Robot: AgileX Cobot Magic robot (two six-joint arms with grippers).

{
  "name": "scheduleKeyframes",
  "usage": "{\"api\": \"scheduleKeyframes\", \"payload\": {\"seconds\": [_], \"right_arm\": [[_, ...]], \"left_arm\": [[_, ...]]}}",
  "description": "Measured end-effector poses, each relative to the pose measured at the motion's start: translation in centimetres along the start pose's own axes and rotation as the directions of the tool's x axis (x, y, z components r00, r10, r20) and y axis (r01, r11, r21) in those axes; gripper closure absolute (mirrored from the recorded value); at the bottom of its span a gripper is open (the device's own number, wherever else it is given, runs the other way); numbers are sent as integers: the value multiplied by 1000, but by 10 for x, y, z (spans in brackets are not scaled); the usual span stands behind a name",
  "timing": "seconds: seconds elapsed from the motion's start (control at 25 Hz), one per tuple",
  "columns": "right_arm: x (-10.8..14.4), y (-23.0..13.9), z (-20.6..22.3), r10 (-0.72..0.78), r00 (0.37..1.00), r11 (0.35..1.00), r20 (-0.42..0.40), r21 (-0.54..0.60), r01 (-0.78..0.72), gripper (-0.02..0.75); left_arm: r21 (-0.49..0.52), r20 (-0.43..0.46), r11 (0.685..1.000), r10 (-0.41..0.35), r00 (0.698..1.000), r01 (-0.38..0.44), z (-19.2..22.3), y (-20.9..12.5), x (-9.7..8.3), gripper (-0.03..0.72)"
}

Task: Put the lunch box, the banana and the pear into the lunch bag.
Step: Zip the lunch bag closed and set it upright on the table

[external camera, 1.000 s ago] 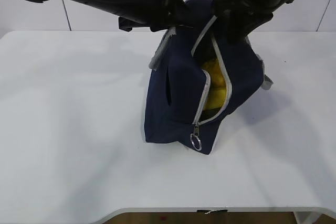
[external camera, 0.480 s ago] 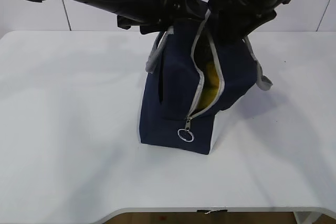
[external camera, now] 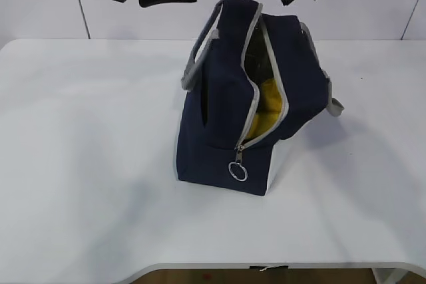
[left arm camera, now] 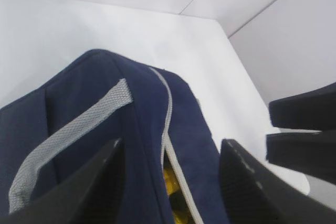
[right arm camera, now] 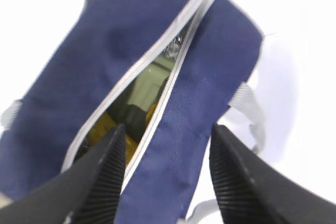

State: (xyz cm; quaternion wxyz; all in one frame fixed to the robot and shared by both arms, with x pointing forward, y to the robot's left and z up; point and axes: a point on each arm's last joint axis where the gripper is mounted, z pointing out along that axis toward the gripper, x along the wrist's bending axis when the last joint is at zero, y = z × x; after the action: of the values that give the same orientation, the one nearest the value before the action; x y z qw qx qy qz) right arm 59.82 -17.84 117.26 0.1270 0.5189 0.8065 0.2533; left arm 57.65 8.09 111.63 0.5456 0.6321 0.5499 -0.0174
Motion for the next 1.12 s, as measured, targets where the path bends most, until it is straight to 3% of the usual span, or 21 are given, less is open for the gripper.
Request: {"api": "scheduleKeyframes", "payload": {"seconds": [0.28,0.56,0.8,1.12], "right_arm": [[9,-8,-64,-17,1000,991,14,-136,19,321],[25,-49,-121,-15,999,977,-29,-214,8,319],[36,-114,-109,-22,994,995,-108,-100,12,319],[48,-180,-65,-104,973,970,-206,-235,54,318]], "left_arm": [[8,18,999,44,999,-44,-47,18,-5,253],[161,-39,956,254,966,-245,-77,9,-8,254],[227,-56,925,325,944,-305,-90,4,-10,254],[293,-59,894,372,926,-340,-93,-1,-7,255]]}}
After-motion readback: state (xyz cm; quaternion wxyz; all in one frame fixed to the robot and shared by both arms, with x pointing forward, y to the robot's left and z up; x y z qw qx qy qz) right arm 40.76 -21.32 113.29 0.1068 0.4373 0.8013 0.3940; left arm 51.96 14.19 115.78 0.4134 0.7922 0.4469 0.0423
